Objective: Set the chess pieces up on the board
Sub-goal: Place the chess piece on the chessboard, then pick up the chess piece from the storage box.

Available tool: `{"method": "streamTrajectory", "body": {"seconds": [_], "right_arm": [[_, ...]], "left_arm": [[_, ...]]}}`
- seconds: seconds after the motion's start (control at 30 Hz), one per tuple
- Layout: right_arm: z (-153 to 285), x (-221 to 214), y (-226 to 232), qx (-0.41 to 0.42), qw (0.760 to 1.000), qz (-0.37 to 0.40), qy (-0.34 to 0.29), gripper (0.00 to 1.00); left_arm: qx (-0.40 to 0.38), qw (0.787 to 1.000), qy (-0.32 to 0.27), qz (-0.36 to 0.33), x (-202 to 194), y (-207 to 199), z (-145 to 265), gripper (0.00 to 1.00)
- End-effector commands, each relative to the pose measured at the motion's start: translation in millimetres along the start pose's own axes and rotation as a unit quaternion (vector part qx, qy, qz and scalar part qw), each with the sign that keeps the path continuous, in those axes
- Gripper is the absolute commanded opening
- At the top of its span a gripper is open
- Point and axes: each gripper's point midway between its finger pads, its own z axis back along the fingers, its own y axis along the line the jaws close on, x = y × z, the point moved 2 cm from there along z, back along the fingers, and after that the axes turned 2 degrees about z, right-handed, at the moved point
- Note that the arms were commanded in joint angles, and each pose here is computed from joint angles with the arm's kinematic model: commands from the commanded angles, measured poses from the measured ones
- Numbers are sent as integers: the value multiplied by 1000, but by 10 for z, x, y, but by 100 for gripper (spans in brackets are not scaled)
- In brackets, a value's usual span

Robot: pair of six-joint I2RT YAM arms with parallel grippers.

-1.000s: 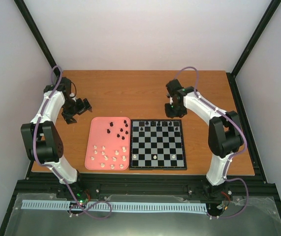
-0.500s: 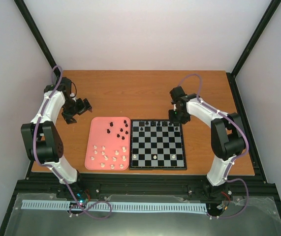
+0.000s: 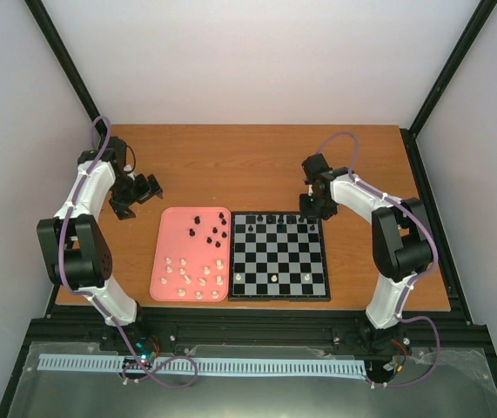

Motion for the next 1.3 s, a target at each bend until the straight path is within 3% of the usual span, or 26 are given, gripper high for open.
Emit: {"method": "streamTrajectory", "body": {"seconds": [0.0,0.6,0.73,1.1,1.27], "right_arm": [[-60,55,-35,-5,1000,-9,-3,8],[-221,-22,-84,-20,1000,-13,14,17],[-135,10,-77,-17,1000,-12,5,27],[311,229,-96,-28,999,-11,-41,35],[506,391,-102,-35,997,-11,-66,46]], "left_arm": [[-4,1000,-9,-15,53,-61,28,100],[-7,1000,-5,-15,54,-74,10,100],[-6,1000,-6,-15,51,-72,7,100],[-11,1000,-6,-22,59,-98,24,100],[-22,998,-5,-57,-11,-221,21,100]]}}
